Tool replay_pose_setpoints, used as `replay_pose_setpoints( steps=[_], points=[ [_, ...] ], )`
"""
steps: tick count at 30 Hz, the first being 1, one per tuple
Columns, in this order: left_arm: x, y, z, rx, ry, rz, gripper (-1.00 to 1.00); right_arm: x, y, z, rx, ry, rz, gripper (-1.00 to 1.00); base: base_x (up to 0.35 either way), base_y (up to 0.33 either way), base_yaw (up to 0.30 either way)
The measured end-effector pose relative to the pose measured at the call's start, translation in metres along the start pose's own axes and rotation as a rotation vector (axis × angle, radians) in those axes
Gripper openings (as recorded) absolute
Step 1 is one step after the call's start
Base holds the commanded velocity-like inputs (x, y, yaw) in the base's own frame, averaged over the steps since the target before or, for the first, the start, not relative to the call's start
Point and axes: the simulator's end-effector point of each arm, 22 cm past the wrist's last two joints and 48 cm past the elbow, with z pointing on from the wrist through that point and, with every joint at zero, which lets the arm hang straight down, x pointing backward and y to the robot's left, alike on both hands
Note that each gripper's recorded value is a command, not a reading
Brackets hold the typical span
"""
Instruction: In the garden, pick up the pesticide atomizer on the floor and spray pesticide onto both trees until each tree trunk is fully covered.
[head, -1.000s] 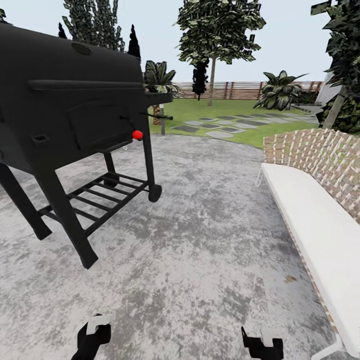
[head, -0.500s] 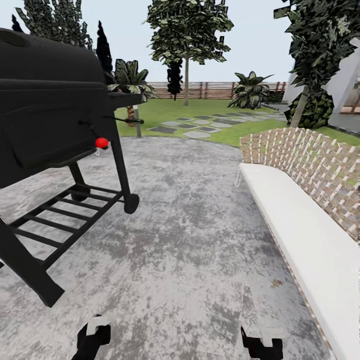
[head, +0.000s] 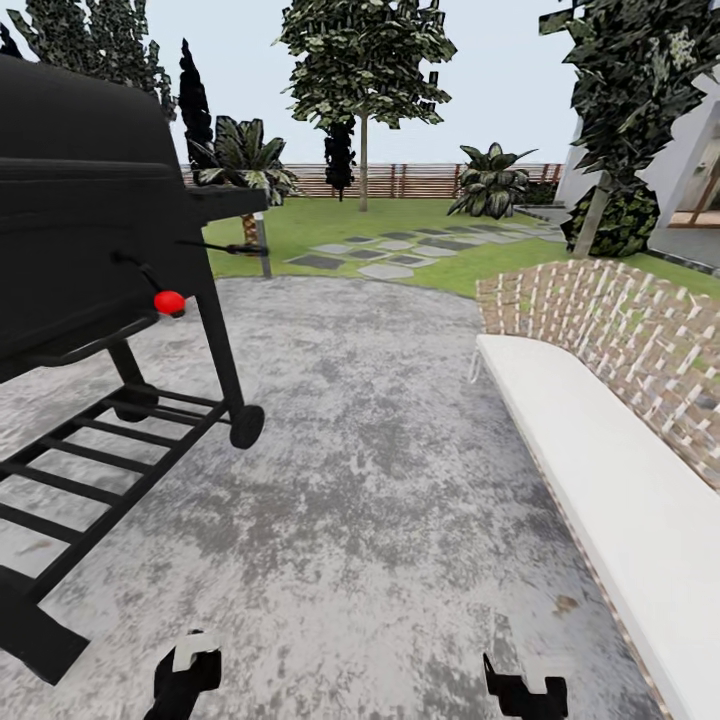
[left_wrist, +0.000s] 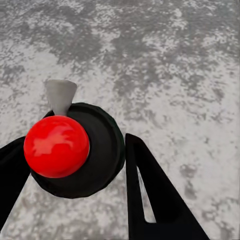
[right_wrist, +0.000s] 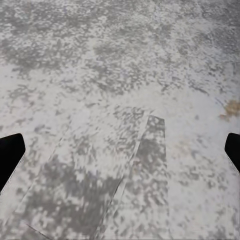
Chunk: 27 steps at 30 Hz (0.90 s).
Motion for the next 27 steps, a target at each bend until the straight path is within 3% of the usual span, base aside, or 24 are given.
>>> replay_pose_setpoints(
  steps=[18,27],
  points=[
    [0.0012,0.0003,-0.0002,0.000,0.002,0.000,-1.00,0.0002,0.0019,-0.0001,-0.001,0.001,0.002,1.00,0.338,0.000,-0.002],
    [-0.0002,0.0007,-0.0004,-0.001,0.000,0.000,-1.00,-0.0013,0.0026,-0.0002,-0.002,-0.002,0.002,1.00,0.338,0.000,-0.224]
  ],
)
